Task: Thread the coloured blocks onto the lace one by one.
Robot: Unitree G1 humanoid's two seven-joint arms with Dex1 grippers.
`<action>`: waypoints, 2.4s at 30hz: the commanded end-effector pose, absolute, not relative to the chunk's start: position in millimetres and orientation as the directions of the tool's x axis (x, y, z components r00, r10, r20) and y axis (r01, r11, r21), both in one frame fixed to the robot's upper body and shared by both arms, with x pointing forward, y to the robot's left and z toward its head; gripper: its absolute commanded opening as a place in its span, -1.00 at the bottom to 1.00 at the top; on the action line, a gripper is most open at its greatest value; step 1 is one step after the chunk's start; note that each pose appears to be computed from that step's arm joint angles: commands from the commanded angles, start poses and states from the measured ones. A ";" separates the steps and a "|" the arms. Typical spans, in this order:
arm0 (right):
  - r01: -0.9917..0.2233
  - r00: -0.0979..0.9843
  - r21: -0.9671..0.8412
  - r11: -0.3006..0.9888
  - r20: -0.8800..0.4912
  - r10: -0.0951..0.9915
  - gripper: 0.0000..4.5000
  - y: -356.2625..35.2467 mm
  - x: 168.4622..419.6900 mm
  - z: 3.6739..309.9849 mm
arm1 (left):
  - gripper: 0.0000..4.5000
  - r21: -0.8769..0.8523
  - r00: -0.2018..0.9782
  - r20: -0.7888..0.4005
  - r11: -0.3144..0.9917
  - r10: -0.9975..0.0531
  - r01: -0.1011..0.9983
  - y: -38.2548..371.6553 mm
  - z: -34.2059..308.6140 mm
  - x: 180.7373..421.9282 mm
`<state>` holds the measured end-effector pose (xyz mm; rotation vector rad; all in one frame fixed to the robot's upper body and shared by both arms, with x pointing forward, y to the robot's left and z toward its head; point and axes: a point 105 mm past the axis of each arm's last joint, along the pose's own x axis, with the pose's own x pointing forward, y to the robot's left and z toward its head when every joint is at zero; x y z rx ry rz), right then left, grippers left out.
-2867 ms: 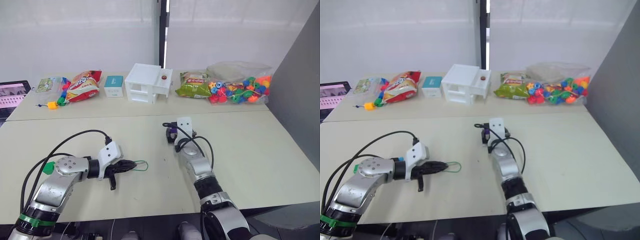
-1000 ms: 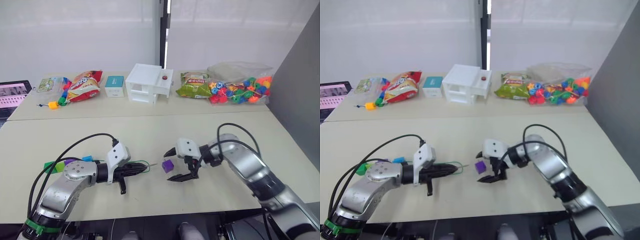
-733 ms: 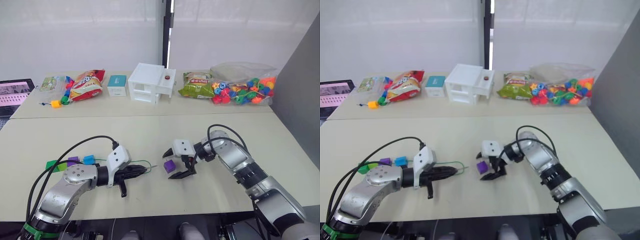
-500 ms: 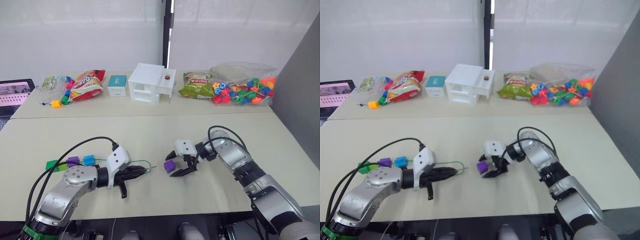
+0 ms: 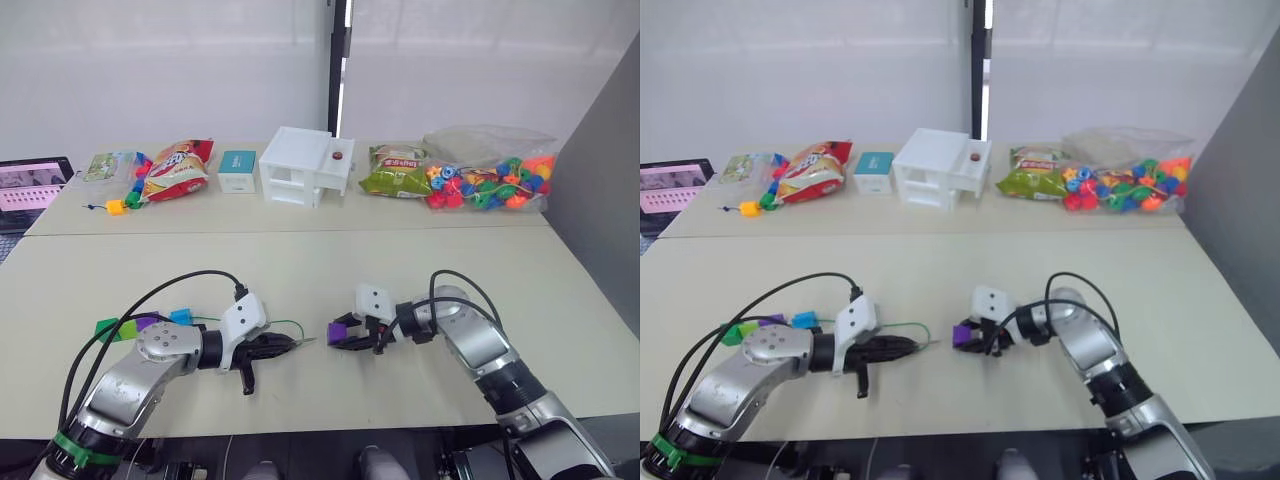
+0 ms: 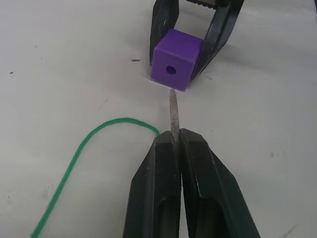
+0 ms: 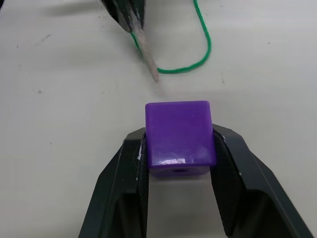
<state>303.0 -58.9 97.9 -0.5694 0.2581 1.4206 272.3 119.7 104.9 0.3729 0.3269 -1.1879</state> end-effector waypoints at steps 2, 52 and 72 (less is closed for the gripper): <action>-0.975 0.144 -0.220 0.033 -0.512 0.846 -0.48 -52.9 292.3 96.5 | -1.00 0.142 0.299 -0.458 0.263 -0.838 0.954 114.3 104.3 275.8; -0.976 0.175 -0.210 0.062 -0.574 0.800 -0.48 -63.1 285.2 90.6 | -1.00 0.163 0.277 -0.471 0.226 -0.838 0.960 109.5 106.6 273.0; -0.978 0.172 -0.199 0.066 -0.582 0.795 -0.48 -63.5 281.8 90.3 | -1.00 0.142 0.265 -0.451 0.225 -0.852 0.964 102.3 107.2 263.9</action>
